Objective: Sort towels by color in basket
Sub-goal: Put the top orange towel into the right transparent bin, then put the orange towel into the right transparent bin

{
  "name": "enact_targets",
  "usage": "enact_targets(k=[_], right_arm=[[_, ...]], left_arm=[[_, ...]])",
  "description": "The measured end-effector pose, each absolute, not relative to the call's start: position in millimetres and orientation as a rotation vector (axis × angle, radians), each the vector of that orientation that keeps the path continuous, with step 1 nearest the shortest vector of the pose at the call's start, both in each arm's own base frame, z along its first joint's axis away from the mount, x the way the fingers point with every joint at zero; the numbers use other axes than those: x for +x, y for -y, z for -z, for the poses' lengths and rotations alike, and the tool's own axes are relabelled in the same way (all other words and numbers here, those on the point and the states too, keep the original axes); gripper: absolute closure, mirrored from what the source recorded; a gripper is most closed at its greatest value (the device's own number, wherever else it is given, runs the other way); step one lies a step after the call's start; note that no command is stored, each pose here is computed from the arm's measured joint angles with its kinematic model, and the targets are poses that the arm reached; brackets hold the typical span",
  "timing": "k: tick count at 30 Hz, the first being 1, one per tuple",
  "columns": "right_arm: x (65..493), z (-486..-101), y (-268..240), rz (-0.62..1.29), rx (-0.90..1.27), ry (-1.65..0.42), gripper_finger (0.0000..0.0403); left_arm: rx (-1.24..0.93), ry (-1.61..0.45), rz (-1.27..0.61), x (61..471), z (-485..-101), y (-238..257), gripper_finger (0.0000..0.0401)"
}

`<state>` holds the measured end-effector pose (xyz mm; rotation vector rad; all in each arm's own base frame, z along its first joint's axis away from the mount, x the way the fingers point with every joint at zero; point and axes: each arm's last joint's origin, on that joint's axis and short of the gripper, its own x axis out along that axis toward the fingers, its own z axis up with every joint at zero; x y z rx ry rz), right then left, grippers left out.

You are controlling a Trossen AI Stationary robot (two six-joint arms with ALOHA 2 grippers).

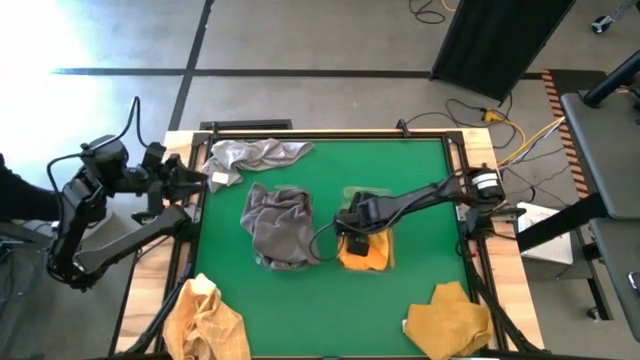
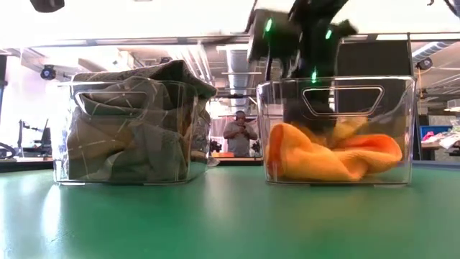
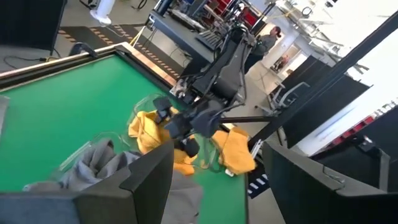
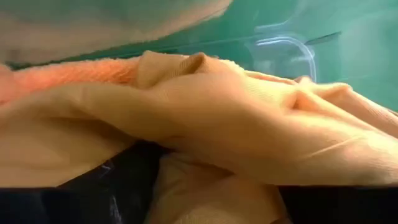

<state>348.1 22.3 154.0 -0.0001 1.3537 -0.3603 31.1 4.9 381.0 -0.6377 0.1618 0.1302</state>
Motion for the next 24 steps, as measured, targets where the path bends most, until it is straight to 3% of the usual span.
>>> enact_targets(k=[4, 8, 11, 16, 24], right_arm=[[354, -131, -14, 0.318, 0.040, -1.443, 0.0121], [357, -145, -15, 0.287, 0.007, -1.462, 0.0124], [353, -171, -17, 0.295, 0.018, -1.490, 0.0117], [341, -237, -22, 0.334, 0.080, -1.371, 0.0093], [303, -303, -56, 0.322, 0.510, -1.187, 0.0057]], left_arm=[[-0.638, -0.182, -0.155, 35, -373, -9, 0.0170], [-0.668, -0.215, -0.166, 37, -364, -12, 0.0170], [-0.689, -0.252, -0.174, 36, -360, -11, 0.0170], [-0.685, -0.283, -0.189, 35, -356, -10, 0.0170], [-0.685, -0.298, -0.227, 36, -350, -13, 0.0170]])
